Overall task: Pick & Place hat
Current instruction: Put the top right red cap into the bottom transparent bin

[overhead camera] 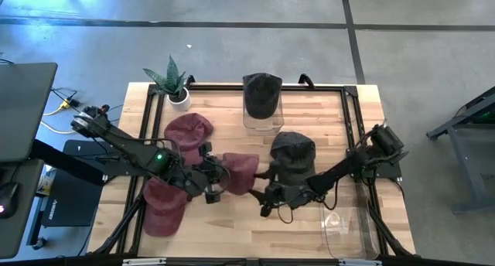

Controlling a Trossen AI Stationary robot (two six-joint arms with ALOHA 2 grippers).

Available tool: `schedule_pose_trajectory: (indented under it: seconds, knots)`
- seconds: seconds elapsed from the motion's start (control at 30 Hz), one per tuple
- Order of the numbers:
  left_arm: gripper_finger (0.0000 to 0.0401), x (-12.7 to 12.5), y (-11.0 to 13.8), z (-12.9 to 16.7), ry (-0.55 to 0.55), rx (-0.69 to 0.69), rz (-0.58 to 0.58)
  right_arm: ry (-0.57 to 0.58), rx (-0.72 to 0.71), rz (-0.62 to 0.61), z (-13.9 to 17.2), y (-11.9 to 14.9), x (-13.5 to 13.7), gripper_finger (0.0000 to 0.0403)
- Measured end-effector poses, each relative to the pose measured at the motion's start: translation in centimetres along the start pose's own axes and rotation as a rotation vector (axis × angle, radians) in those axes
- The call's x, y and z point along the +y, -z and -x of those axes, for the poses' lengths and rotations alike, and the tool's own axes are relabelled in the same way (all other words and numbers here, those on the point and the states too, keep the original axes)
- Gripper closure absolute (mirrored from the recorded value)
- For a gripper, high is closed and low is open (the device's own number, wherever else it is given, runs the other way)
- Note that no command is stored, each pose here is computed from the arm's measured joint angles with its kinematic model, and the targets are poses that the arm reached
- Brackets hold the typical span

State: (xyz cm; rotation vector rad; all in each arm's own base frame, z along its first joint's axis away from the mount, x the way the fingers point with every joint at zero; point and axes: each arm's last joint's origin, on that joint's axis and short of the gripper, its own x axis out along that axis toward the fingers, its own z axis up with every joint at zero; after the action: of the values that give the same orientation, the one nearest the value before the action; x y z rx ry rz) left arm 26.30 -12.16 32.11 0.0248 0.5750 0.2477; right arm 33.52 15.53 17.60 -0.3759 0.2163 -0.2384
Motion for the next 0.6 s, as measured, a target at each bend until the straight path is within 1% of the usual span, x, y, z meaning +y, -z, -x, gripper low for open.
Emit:
schedule_pose_trajectory:
  seconds: [0.1, 0.27, 0.33, 0.47, 0.53, 0.6]
  knots:
    - [0.0401, 0.0, 0.3, -0.3, -0.006, -0.002, 0.011, -0.044, -0.01, -0.064, -0.5, 0.0, -0.4, 0.0189]
    - [0.0401, -0.1, 0.3, -0.3, -0.002, -0.008, 0.026, -0.145, 0.039, -0.153, -1.6, 0.9, -1.3, 0.0251]
    - [0.0401, 0.0, 0.3, -0.3, -0.004, -0.004, 0.023, -0.205, 0.077, -0.159, -1.9, 1.5, -1.4, 0.0278]
    - [0.0401, 0.0, 0.4, -0.3, 0.0, 0.003, 0.04, -0.37, 0.122, -0.161, -2.1, 2.1, -1.4, 0.0329]
    - [0.0401, -0.1, 0.4, -0.3, 0.025, 0.014, 0.052, -0.415, 0.125, -0.169, -2.1, 2.2, -1.4, 0.035]
    - [0.0401, -0.2, 0.4, -0.3, 0.044, 0.024, 0.064, -0.433, 0.125, -0.172, -2.1, 2.2, -1.4, 0.037]
